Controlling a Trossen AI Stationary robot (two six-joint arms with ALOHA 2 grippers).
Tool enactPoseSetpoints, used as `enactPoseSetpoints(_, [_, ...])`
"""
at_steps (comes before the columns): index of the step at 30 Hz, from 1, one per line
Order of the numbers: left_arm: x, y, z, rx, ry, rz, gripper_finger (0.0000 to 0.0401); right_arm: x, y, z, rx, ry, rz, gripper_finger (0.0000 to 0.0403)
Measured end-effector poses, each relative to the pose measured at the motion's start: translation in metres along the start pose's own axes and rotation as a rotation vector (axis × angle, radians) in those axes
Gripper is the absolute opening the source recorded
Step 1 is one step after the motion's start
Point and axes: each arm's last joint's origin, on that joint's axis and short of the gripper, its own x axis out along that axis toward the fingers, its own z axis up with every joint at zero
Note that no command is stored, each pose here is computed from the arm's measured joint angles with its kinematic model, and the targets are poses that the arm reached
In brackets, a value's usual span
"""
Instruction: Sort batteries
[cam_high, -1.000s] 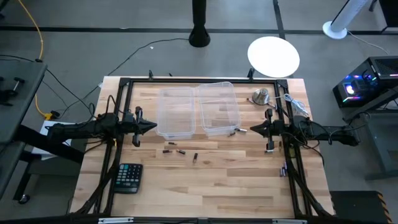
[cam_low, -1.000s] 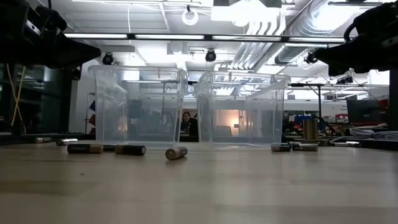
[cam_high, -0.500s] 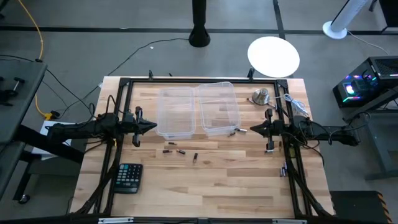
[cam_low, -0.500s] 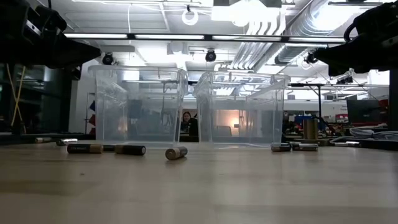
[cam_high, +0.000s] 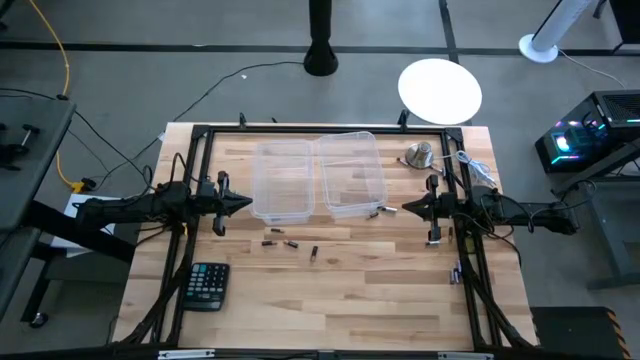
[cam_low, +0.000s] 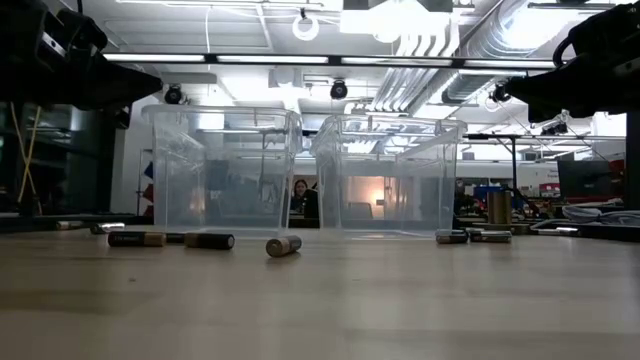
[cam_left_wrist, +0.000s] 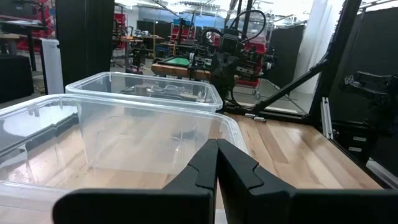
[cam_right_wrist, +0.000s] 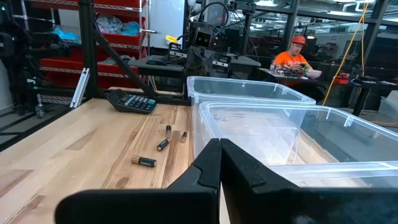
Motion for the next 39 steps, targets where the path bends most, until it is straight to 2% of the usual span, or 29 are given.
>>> enactPoseSetpoints(9, [0.0, 0.0, 0.003, 0.069, -0.03, 0.018, 0.0, 0.0, 0.0, 0.0, 0.0, 0.0, 0.0, 0.0])
enactPoseSetpoints(10, [0.0, 0.001, 0.007, 0.038, -0.073, 0.041, 0.0, 0.0, 0.0, 0.0, 0.0, 0.0, 0.0, 0.0])
enactPoseSetpoints(12, [-0.001, 0.002, 0.021, -0.134, -0.23, 0.104, 0.0, 0.0, 0.0, 0.0, 0.0, 0.0, 0.0, 0.0])
enactPoseSetpoints(15, [-0.01, 0.004, 0.05, -0.404, -0.591, 0.172, 0.0, 0.0, 0.0, 0.0, 0.0, 0.0, 0.0, 0.0])
enactPoseSetpoints(17, [-0.015, 0.005, 0.064, -0.467, -0.743, 0.222, 0.0, 0.0, 0.0, 0.0, 0.0, 0.0, 0.0, 0.0])
enactPoseSetpoints(19, [-0.012, 0.004, 0.081, -0.45, -0.774, 0.243, 0.0, 0.0, 0.0, 0.0, 0.0, 0.0, 0.0, 0.0])
enactPoseSetpoints(20, [-0.009, 0.002, 0.091, -0.415, -0.76, 0.23, 0.0, 0.0, 0.0, 0.0, 0.0, 0.0, 0.0, 0.0])
enactPoseSetpoints(22, [0.004, -0.004, 0.114, -0.269, -0.683, 0.165, 0.0, 0.0, 0.0, 0.0, 0.0, 0.0, 0.0, 0.0])
enactPoseSetpoints(25, [0.032, -0.017, 0.142, -0.001, -0.461, -0.01, 0.0, 0.0, 0.0, 0.0, 0.0, 0.0, 0.0, 0.0])
enactPoseSetpoints(27, [0.048, -0.023, 0.16, 0.065, -0.33, -0.106, 0.0, 0.0, 0.0, 0.0, 0.0, 0.0, 0.0, 0.0])
enactPoseSetpoints(30, [0.067, -0.027, 0.185, 0.0, -0.173, -0.127, 0.0, 0.0, 0.0, 0.0, 0.0, 0.0, -0.003, 0.0])
enactPoseSetpoints(34, [0.075, -0.031, 0.209, -0.166, -0.024, -0.159, 0.0, 0.0, -0.005, 0.001, -0.042, 0.002, -0.133, 0.0])
enactPoseSetpoints(36, [0.074, -0.033, 0.219, -0.237, -0.023, -0.202, 0.0, -0.001, -0.007, 0.004, -0.07, -0.022, -0.18, 0.0])
enactPoseSetpoints(39, [0.072, -0.038, 0.228, -0.331, -0.078, -0.246, 0.0, -0.001, -0.007, 0.008, -0.046, -0.06, -0.192, 0.0])
